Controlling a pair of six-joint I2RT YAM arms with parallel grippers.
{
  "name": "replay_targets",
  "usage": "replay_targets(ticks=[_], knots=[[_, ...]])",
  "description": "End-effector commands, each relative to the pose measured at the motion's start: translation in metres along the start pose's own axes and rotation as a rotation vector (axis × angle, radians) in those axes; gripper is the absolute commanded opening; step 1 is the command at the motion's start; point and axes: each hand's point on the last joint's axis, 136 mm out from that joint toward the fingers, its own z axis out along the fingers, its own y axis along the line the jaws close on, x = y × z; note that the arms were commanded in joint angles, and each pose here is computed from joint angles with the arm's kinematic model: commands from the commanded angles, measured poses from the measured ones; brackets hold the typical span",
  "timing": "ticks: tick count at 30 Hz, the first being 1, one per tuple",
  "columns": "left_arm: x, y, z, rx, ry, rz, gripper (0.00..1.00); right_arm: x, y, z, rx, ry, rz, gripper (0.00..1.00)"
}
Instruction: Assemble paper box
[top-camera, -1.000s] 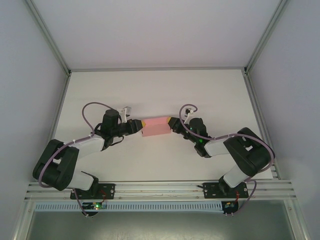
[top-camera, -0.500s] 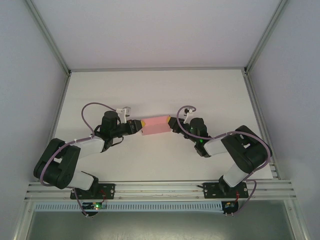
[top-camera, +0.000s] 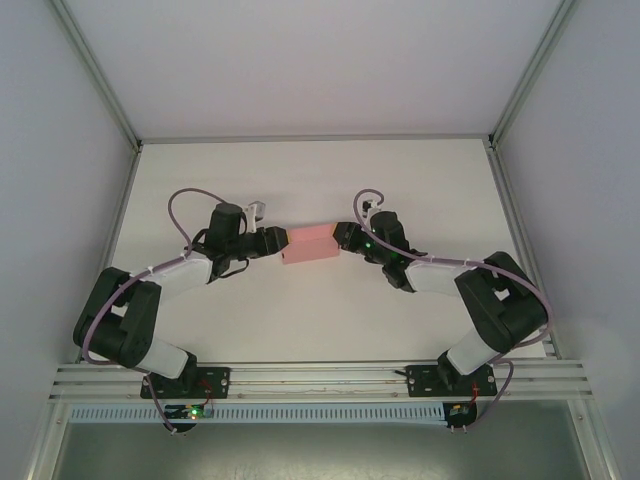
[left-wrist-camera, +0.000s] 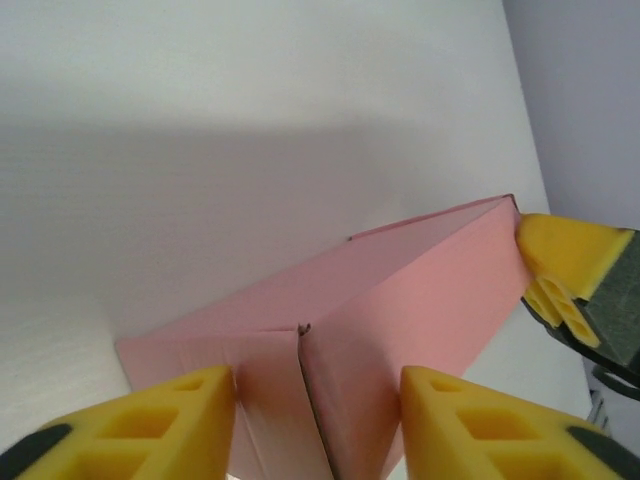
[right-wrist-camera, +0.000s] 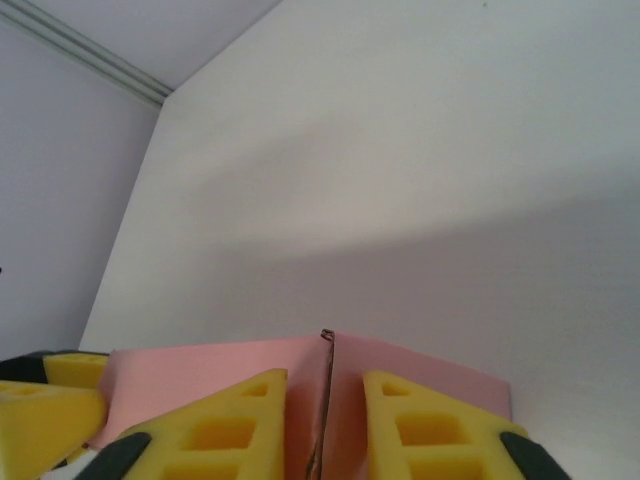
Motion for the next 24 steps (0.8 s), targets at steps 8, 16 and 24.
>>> replay_targets(ticks=[8, 16, 24], knots=[[-0.012, -0.001, -0.024, -0.144, -0.017, 0.074, 1.00, -0.006, 0.010, -0.005, 0.030, 0.111, -0.030, 0.52], [-0.059, -0.018, -0.070, -0.291, -0.193, 0.157, 1.00, -0.048, 0.058, -0.016, -0.118, 0.044, -0.203, 0.67], [-0.078, 0.020, -0.132, -0.673, -0.319, 0.113, 1.00, -0.023, 0.116, -0.023, -0.418, 0.101, -0.851, 0.98]])
